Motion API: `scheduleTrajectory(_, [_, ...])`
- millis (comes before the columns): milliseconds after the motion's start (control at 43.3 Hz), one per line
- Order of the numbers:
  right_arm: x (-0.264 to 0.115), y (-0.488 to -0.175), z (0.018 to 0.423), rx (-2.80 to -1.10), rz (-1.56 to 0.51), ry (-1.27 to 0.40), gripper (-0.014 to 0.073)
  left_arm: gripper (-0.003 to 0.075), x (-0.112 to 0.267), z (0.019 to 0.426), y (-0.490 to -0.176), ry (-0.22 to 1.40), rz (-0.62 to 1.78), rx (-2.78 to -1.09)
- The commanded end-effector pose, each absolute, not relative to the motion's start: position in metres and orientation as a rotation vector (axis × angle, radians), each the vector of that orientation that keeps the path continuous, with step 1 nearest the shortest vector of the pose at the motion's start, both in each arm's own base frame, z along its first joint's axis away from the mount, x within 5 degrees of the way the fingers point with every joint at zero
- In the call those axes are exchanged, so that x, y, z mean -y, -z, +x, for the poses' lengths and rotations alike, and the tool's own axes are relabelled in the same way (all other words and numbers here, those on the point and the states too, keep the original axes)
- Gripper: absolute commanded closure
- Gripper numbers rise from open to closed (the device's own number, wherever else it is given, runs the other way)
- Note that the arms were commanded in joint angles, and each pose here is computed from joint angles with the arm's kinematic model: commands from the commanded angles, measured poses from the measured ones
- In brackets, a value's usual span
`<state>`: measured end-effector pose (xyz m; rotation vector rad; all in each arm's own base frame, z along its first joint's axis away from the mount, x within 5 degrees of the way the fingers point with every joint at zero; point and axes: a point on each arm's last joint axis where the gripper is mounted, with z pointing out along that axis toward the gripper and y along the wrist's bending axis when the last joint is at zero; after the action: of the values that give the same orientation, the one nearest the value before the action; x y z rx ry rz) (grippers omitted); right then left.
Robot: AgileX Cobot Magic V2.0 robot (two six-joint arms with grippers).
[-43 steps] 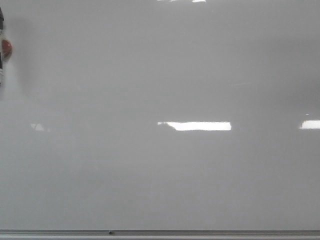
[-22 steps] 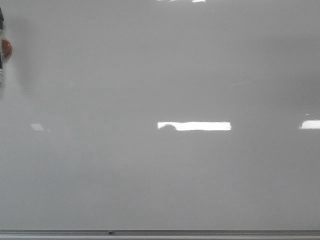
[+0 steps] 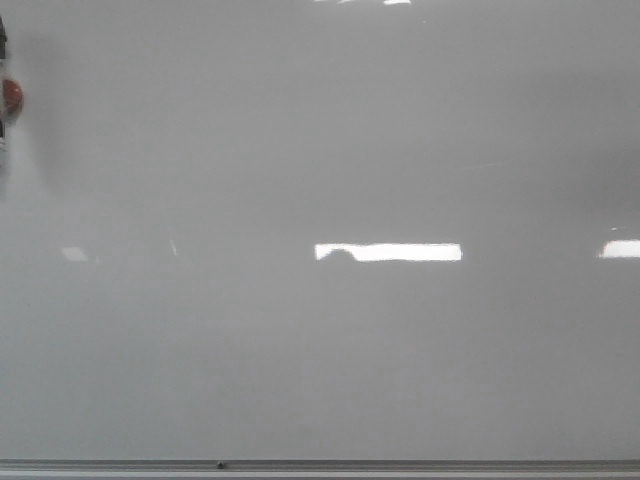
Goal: Write number 8 on whiteboard
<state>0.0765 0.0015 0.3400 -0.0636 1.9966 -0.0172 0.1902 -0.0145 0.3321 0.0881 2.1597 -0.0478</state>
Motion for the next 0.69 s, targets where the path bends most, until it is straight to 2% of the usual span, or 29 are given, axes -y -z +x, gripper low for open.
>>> scheduleTrajectory(0, [-0.002, -0.354, 0.081, -1.906, -0.064, 0.015, -0.0012, 0.0176, 0.019, 0.212, -0.346, 0.092, 0.063, -2.076])
scheduleTrajectory(347, [-0.002, -0.354, 0.081, -1.906, -0.064, 0.015, -0.0012, 0.0176, 0.024, 0.275, -0.319, 0.117, 0.031, -2.148])
scheduleTrajectory(670, [-0.002, -0.354, 0.081, -1.906, -0.064, 0.015, -0.0012, 0.0176, 0.026, 0.309, -0.292, 0.107, 0.022, -2.156])
